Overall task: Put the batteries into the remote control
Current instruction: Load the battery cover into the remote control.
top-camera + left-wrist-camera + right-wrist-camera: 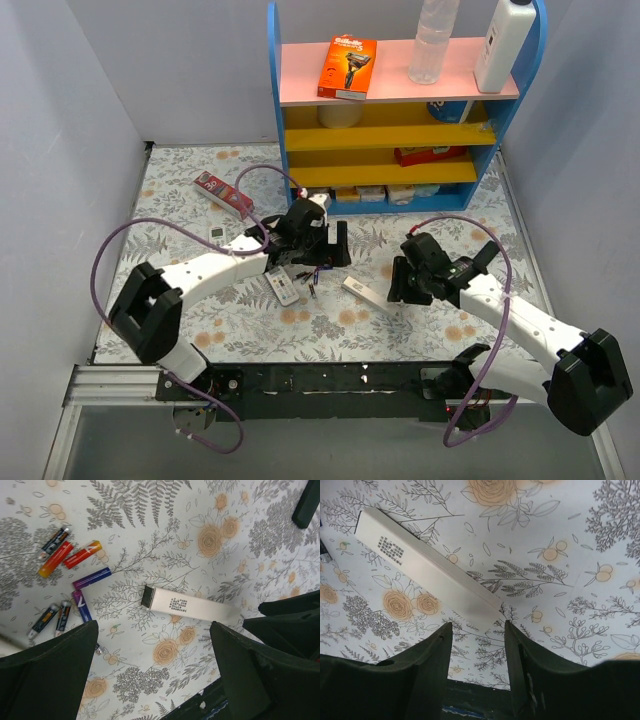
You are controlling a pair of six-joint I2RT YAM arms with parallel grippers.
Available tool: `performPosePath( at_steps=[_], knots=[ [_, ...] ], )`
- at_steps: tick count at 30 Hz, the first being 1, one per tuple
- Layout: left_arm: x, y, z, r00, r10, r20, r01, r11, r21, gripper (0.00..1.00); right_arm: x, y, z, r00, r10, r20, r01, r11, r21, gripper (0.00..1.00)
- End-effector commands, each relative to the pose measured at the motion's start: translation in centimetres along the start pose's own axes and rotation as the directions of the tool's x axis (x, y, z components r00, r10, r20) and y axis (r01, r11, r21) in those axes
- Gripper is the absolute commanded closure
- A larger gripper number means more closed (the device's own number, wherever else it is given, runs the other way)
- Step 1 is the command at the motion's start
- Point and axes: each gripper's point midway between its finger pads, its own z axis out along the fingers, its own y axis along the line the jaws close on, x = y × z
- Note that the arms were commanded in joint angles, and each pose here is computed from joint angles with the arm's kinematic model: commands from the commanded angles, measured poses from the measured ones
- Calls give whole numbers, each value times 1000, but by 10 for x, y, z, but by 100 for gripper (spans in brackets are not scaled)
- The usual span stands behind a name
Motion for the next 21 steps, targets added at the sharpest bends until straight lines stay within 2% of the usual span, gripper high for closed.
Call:
performPosePath(
  at_steps=[1,7,14,21],
  knots=[
    [12,-17,17,987,96,-131,-85,993,87,6,-5,9,2,976,205,71,-201,978,-55,47],
    [36,-11,42,952,157,-264,-136,986,96,13,11,1,11,961,270,52,-268,962,-52,49],
    [47,-15,55,930,203,-308,-173,977,124,20,19,-8,19,948,312,69,-310,950,-39,58],
    [53,-19,60,919,220,-326,-184,973,139,25,23,-7,24,942,330,63,-327,943,-56,59]
  ],
)
